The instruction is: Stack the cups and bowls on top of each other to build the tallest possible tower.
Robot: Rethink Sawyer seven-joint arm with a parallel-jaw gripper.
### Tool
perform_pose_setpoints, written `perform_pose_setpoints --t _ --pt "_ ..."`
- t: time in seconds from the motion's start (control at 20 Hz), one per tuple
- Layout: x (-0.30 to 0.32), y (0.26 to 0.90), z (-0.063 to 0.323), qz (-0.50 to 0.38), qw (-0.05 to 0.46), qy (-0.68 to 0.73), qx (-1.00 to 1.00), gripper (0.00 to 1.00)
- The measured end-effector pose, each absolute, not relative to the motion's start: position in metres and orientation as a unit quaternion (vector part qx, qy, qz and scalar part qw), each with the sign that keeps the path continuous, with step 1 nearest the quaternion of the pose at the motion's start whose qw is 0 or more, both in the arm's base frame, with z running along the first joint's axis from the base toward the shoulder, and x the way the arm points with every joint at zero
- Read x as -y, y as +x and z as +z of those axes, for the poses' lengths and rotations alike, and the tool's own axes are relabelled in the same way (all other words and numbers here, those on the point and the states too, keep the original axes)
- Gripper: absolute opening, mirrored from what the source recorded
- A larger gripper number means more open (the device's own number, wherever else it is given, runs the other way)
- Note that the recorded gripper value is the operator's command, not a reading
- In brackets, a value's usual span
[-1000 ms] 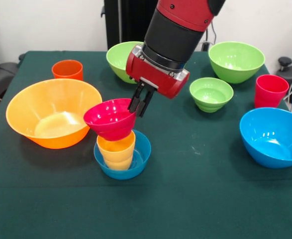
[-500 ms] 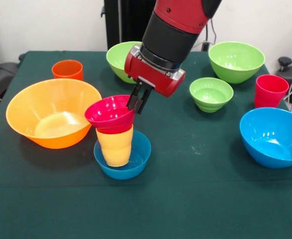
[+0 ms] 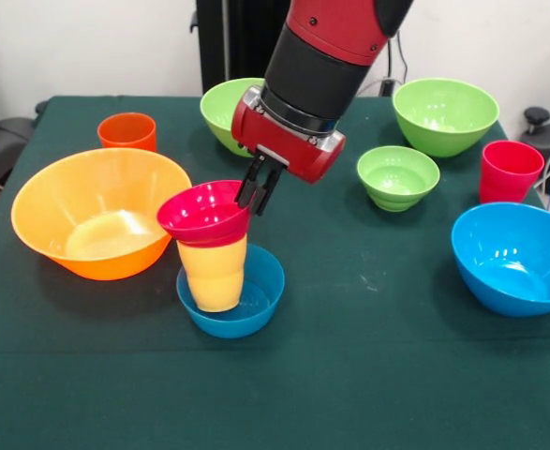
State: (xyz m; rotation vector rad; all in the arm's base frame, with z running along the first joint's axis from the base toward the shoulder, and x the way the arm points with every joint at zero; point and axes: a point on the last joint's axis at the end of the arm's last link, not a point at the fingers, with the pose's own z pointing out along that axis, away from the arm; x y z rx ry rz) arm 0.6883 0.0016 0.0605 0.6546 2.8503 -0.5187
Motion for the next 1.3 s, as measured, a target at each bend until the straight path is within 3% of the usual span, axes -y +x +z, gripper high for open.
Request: perform_pose_setpoints --t 1.3 --pt "-0.011 0.713 0.058 -0.193 0.111 0.195 -0.955 0.0"
